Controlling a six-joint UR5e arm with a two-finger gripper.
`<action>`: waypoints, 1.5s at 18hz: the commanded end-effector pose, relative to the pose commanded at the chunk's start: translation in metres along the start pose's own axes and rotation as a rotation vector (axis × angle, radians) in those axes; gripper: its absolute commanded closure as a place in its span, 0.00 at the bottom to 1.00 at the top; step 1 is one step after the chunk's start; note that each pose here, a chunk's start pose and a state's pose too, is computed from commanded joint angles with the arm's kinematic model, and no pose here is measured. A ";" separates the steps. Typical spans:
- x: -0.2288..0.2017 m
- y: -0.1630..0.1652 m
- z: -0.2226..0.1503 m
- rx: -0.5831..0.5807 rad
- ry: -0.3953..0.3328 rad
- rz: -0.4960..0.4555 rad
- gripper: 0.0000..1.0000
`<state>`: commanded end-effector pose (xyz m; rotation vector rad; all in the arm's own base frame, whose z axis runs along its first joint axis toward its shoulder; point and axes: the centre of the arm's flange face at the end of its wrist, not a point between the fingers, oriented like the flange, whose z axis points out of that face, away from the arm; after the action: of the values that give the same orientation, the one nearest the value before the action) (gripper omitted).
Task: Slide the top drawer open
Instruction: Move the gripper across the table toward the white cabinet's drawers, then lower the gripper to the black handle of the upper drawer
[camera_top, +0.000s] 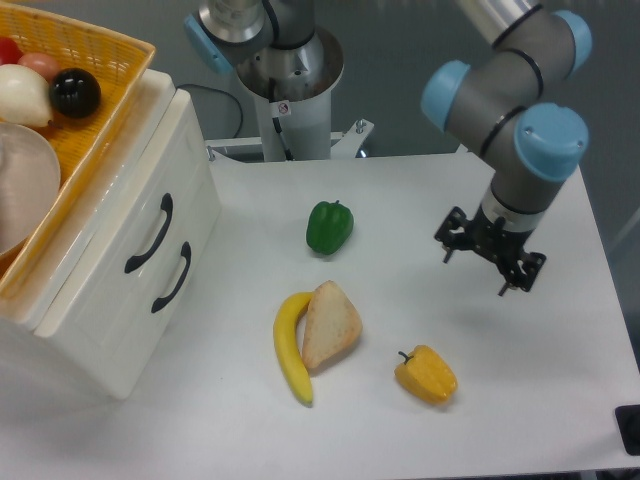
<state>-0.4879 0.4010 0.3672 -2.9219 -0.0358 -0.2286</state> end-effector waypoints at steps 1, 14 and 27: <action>0.009 -0.007 -0.002 0.030 0.035 -0.041 0.00; 0.118 -0.068 0.020 -0.019 0.191 -0.076 0.00; 0.180 -0.092 0.037 -0.098 0.254 -0.079 0.00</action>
<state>-0.3081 0.4999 0.3788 -2.9659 -0.1039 -0.6294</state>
